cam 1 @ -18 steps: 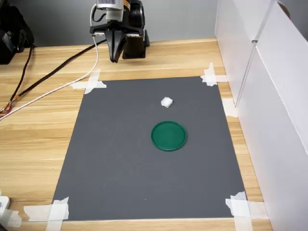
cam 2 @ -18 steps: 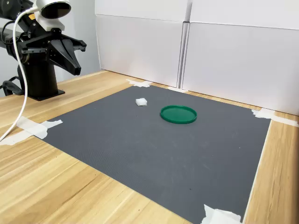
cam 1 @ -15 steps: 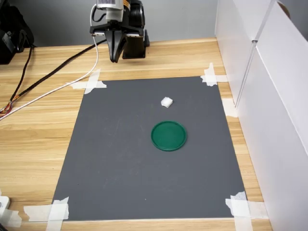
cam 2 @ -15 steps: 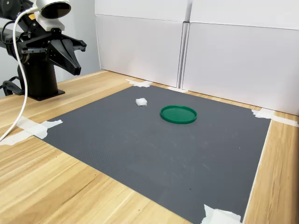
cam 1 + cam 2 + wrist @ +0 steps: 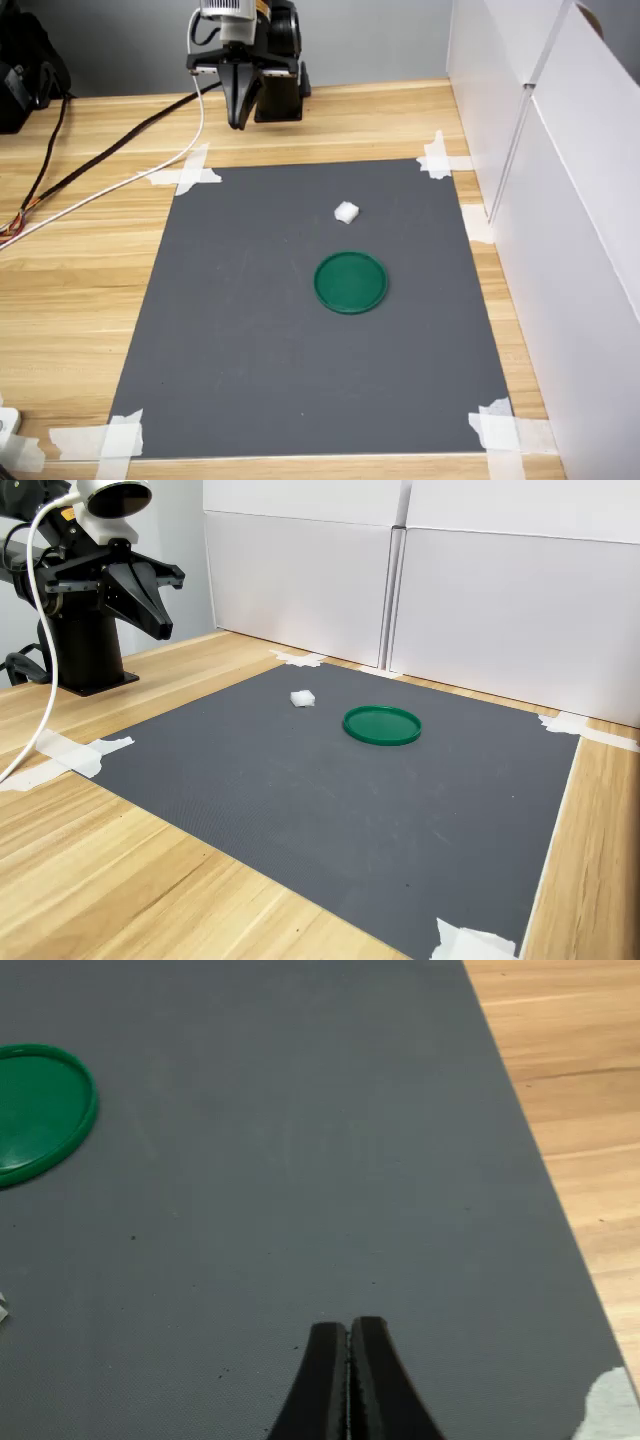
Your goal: Grasp a white terminal and put it in the green lid.
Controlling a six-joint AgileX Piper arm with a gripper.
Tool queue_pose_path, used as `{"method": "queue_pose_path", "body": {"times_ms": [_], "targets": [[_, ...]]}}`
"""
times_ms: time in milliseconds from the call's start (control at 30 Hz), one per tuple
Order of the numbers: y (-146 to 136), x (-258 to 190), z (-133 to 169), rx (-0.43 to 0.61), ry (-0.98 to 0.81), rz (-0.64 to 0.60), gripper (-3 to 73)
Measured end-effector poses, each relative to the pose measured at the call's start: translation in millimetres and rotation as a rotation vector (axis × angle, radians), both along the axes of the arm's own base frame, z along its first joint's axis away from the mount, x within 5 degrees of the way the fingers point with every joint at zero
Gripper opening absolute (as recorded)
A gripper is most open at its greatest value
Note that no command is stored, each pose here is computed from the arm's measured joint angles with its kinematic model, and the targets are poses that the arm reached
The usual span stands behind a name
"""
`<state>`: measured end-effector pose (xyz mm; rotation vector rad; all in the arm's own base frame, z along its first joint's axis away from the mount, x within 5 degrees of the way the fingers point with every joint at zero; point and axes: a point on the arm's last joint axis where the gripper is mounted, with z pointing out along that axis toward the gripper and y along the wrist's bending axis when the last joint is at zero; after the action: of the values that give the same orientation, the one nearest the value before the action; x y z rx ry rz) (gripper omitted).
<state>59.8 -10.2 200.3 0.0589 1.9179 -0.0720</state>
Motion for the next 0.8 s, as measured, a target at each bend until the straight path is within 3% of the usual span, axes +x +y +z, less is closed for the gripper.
{"method": "queue_pose_path", "body": {"times_ms": [233,533,800], "targets": [[2,15,27,-0.031,0.095,0.005,-2.1],[12,52,64,-0.173,0.204,0.144,-2.1],[19,93,71,-0.288,0.331,0.24,-2.1]]}}
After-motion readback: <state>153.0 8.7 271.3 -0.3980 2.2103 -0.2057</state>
